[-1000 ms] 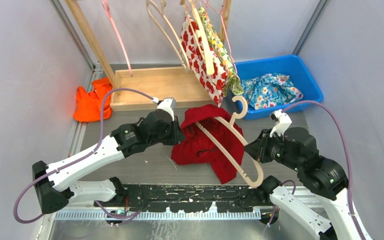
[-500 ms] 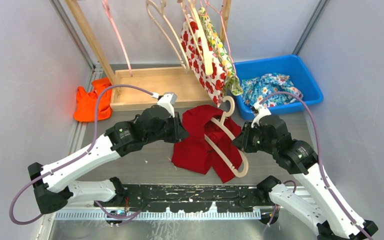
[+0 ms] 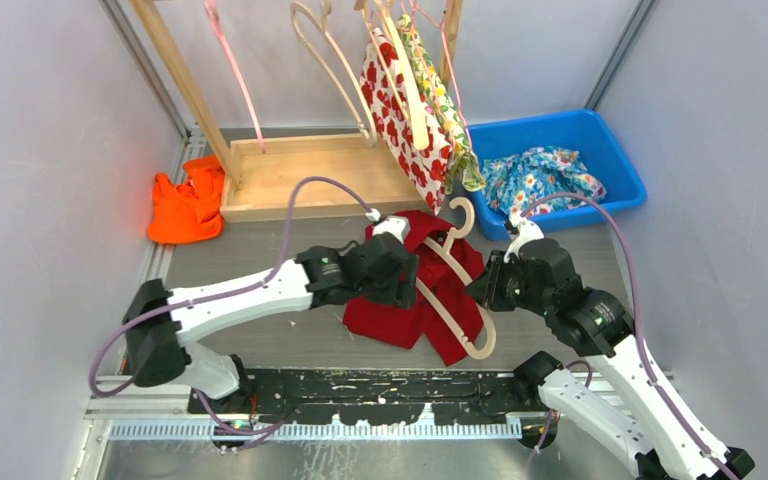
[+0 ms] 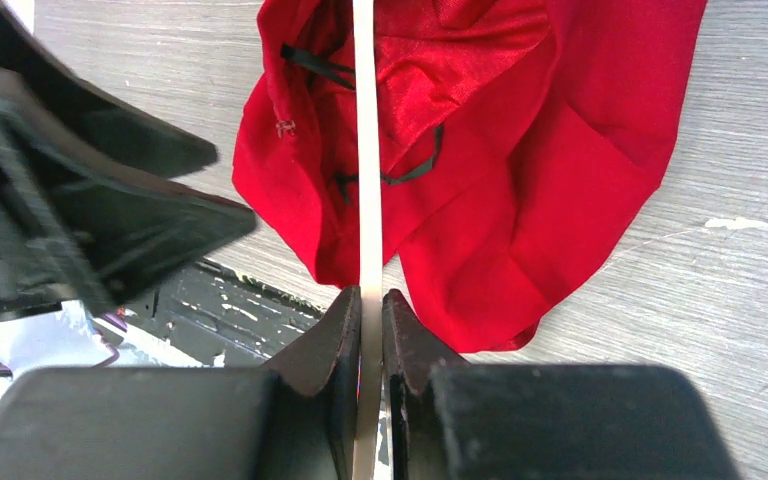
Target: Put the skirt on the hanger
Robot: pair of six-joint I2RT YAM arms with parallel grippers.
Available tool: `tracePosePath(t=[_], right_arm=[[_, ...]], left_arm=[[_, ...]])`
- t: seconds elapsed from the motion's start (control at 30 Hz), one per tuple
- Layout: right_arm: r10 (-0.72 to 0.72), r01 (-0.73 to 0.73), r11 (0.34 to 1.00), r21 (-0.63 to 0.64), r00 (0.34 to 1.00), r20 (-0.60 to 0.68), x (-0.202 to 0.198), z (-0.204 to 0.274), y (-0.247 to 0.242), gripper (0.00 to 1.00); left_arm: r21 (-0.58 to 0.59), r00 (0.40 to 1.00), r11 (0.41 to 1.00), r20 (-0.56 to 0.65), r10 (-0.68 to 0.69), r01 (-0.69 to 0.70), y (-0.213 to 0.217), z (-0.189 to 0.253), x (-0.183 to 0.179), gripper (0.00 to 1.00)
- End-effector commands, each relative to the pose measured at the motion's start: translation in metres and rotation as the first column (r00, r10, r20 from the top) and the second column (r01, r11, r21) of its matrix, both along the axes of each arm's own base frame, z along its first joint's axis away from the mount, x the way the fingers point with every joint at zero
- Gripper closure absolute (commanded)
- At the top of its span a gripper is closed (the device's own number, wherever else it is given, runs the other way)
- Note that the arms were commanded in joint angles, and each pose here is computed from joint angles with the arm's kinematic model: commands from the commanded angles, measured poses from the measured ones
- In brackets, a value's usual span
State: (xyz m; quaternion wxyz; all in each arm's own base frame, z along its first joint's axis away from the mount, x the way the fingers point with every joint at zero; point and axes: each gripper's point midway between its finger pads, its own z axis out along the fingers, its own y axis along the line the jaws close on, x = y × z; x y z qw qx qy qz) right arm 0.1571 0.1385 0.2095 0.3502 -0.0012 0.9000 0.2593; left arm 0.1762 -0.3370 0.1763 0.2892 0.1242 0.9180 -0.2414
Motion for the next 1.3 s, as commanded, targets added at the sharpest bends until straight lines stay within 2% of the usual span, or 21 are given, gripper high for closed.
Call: tracePosePath(t=[0.0,0.33,0.47,0.53,0.57,0.6,0.63,0.67,0.7,0.83,1.07,1.27], right_arm=[[-0.022,0.018,0.998,0.054,0.997,0.069,0.009,0.016,0.004,0.99],[-0.011,0.006,0.998,0.065,0.997,0.074,0.003,0.012,0.003,0.99],[-0.008,0.003,0.998,0.07,0.997,0.078,0.001,0.012,0.003,0.99],[-0.007,0.001,0.997,0.074,0.997,0.08,0.0,0.012,0.002,0.99],[-0.005,-0.001,0.997,0.074,0.997,0.08,-0.001,0.012,0.003,0.99],[-0.002,-0.004,0.997,0.077,0.997,0.08,-0.001,0.012,0.003,0.99],[-0.001,-0.005,0.997,0.078,0.997,0.081,-0.001,0.013,0.003,0.99],[-0.001,-0.005,0.997,0.08,0.997,0.081,-0.001,0.013,0.004,0.99],[0.002,-0.009,0.996,0.084,0.997,0.082,-0.002,0.014,0.004,0.99],[0.018,-0.029,0.993,0.111,0.995,0.093,-0.004,0.022,0.008,0.99],[0.029,-0.048,0.99,0.135,0.99,0.14,-0.008,0.053,0.007,0.99],[0.058,-0.085,0.983,0.163,0.985,0.163,-0.013,0.076,0.011,0.99]], left_arm=[[-0.004,0.997,1.0,0.078,0.019,-0.019,-0.022,0.011,0.015,0.32],[0.075,0.983,0.99,0.153,0.103,-0.115,-0.039,-0.008,0.042,0.3],[0.155,0.971,0.973,0.195,0.139,-0.17,-0.037,-0.023,0.053,0.3],[0.195,0.965,0.961,0.212,0.156,-0.198,-0.031,-0.03,0.057,0.34],[0.211,0.96,0.953,0.222,0.17,-0.218,-0.027,-0.032,0.06,0.41],[0.225,0.955,0.946,0.234,0.181,-0.234,-0.023,-0.033,0.062,0.56],[0.231,0.952,0.942,0.242,0.185,-0.242,-0.021,-0.033,0.063,0.72],[0.234,0.95,0.94,0.249,0.187,-0.246,-0.019,-0.031,0.064,0.94],[0.235,0.949,0.939,0.252,0.192,-0.252,-0.016,-0.027,0.064,1.0],[0.2,0.946,0.949,0.265,0.186,-0.243,-0.012,0.001,0.062,1.0],[0.03,0.948,0.984,0.278,0.158,-0.173,0.0,0.084,0.043,1.0],[-0.065,0.954,0.992,0.271,0.125,-0.112,0.005,0.125,0.025,1.0]])
